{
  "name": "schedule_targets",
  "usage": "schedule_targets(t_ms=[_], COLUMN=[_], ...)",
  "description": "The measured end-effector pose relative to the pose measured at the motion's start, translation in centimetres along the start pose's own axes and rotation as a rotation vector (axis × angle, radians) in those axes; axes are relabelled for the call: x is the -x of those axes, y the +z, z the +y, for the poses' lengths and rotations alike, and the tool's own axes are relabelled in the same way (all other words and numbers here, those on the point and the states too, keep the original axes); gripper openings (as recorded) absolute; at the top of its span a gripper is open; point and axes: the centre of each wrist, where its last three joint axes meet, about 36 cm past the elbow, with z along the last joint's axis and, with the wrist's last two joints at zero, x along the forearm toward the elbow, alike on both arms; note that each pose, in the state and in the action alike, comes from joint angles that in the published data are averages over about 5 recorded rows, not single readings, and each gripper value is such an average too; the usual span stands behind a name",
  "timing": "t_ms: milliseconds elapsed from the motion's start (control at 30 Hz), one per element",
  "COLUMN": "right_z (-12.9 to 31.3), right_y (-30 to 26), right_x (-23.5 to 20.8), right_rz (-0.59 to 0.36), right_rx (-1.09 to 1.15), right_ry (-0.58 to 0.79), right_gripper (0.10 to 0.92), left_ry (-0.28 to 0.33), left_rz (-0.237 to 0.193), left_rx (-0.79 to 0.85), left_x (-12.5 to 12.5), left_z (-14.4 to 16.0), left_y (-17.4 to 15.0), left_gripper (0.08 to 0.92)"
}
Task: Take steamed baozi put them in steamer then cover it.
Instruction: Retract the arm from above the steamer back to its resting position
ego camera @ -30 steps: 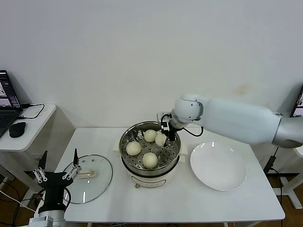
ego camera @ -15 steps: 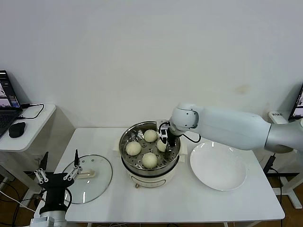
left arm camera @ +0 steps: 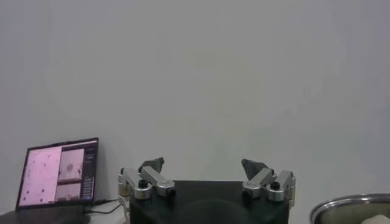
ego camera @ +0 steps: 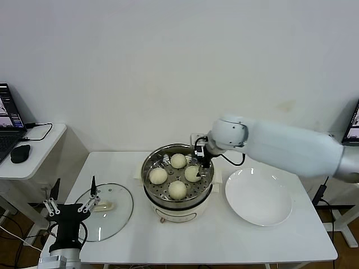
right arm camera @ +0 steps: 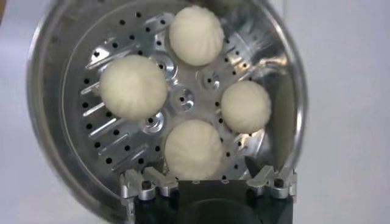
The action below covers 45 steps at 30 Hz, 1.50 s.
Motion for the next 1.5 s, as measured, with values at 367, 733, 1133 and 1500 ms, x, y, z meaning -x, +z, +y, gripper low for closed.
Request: schedule_targets(t_ms=[367,733,1133,1500], right_z=[5.4,11.9,25.6,35.4], right_y=[6.7,12.8,22.2,25.1], right_x=[-2.8,0.7,5.5,6.0], right_rz=[-0.347,-0.766,-0.895,-0.749], right_rx=[0.198,0.408,0.836,1.017], right_ry=[0.339,0.719,1.041,1.212], right_gripper=[0.823,0.823,0.823,0.823], left_ry=[-0.013,-0.018,0.070,0.291], left_rz=[0.011,0.035,0.028,0.062], left_rx=[0.004,0.067,0.486,1.139], left_x=[0.1,0.4,0.4,-1.6], left_z=[0.1,-0.4,1.0,6.4], left_y=[0.8,2.5,7.1,11.3], left_gripper=[0.823,0.823,0.823,0.823])
